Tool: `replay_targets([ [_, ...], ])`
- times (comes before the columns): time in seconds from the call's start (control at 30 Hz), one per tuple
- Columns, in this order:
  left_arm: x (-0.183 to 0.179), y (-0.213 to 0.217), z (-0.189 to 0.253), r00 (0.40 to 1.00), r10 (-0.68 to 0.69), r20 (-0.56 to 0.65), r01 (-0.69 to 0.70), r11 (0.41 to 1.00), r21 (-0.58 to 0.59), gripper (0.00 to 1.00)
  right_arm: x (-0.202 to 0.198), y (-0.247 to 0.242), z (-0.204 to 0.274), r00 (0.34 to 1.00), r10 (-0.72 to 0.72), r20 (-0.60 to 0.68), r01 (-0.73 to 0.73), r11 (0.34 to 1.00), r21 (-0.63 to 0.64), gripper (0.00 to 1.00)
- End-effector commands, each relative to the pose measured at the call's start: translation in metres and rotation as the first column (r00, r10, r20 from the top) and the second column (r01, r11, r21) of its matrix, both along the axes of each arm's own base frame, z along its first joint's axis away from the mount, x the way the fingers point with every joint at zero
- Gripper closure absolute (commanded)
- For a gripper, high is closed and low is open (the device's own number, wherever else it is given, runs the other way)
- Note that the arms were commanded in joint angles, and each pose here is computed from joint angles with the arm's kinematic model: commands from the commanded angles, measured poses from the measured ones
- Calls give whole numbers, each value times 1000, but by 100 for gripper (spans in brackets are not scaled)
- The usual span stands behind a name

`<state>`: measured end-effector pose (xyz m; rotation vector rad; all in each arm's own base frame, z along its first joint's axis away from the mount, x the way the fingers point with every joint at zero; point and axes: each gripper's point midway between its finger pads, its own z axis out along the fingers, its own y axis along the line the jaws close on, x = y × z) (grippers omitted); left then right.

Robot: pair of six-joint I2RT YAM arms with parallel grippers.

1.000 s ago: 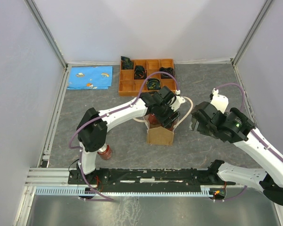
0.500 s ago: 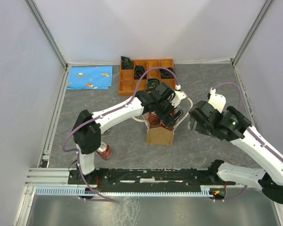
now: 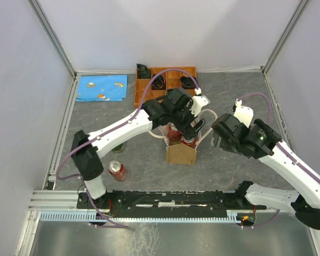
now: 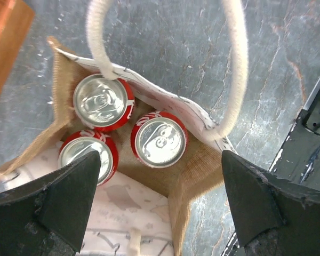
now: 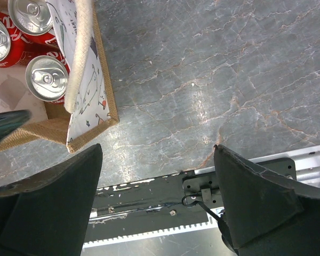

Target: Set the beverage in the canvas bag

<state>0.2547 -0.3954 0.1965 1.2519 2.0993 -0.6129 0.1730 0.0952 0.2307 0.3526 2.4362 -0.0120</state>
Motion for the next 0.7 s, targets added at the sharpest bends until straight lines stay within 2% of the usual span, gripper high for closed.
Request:
replay_targets([
  [0.0,4,31,82,987,57,150,-39,992,-123,1,7,2,16,998,-6,62,4,999,31,7],
  [0.17,17,96,94,978,184,101,-173,979,-110,1,9,2,14,998,-6,64,4,1000,26,7],
  [0.27,31,147,87,953,297,57,-294,954,-50,1,11,6,11,998,3,63,-5,1000,28,7],
  [0.4,42,215,75,900,432,60,-435,898,61,1,13,10,8,998,18,53,-20,999,26,7],
  [0.57,44,279,57,848,520,99,-529,823,205,1,15,16,5,998,39,45,-40,999,26,6],
  [0.67,43,309,47,811,578,87,-581,780,233,0,15,18,3,998,47,38,-48,999,25,6],
])
